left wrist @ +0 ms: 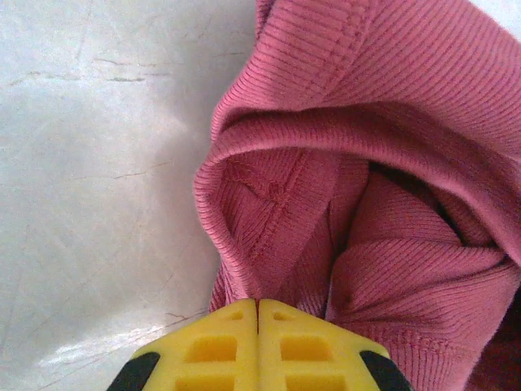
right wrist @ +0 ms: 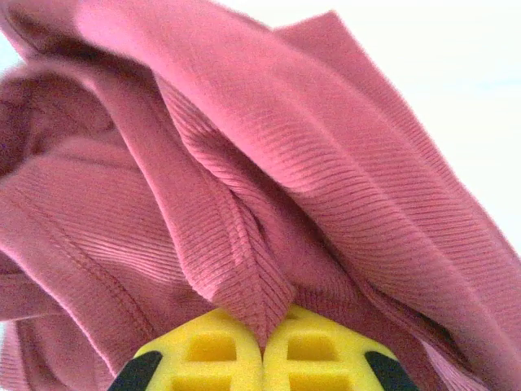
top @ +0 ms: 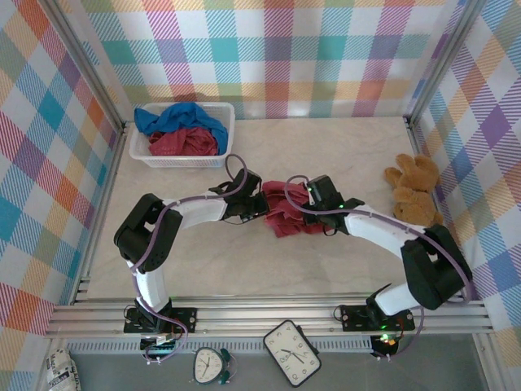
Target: Fold and stack the tank tops
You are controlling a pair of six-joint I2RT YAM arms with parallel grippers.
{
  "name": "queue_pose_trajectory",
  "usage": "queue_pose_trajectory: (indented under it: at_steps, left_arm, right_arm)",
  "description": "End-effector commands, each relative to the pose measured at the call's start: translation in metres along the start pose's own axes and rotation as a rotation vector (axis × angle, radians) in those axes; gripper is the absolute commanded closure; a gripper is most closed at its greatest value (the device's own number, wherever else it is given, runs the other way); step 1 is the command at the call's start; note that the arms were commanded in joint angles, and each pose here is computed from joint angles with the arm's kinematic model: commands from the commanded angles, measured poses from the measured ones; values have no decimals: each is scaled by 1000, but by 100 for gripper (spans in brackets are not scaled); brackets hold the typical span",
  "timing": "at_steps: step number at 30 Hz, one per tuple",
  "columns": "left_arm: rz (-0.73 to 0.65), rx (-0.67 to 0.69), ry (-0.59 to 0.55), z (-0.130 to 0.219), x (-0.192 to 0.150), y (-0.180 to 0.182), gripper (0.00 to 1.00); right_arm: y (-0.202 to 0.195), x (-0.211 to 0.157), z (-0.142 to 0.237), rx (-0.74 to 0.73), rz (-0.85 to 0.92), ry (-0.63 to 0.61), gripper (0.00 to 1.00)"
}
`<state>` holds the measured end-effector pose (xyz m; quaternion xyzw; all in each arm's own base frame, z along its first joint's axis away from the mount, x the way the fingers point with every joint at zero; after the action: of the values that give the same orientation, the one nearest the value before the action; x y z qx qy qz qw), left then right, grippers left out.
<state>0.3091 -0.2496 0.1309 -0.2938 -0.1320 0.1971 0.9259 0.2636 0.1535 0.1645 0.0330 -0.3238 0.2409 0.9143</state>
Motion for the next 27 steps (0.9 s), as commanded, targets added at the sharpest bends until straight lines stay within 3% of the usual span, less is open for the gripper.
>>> queue_pose_trajectory:
  at_steps: [1, 8, 12, 21, 27]
  left_arm:
    - [-79, 57, -52, 20, 5, -11, 100]
    - [-263, 237, -289, 97, 25, -33, 100]
    - [-345, 329, -452, 146, 39, -51, 100]
    - [-510, 319, -764, 256, 62, -112, 100]
    - [-577, 289, -924, 330, 61, -132, 100]
  right_arm:
    - [-11, 1, 19, -21, -21, -27, 98]
    - [-30, 33, 82, -31, -11, -233, 99]
    - [-38, 62, 129, 1, 32, -430, 99]
    - [-41, 138, 227, 38, 290, -746, 99]
    - [-25, 156, 276, 281, 435, -882, 99]
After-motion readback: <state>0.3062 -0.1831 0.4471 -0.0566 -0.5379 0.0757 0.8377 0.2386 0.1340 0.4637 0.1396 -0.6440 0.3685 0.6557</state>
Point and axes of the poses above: each hand's point on the last joint's axis, 136 mm out from that joint toward the fingers, its own z axis back along the fingers, its own y axis along the line the jaws close on, x = y × z, the point moved 10 cm from there along z, back along the fingers, and after that the axes turned 13 degrees about z, right-handed, at the moved point
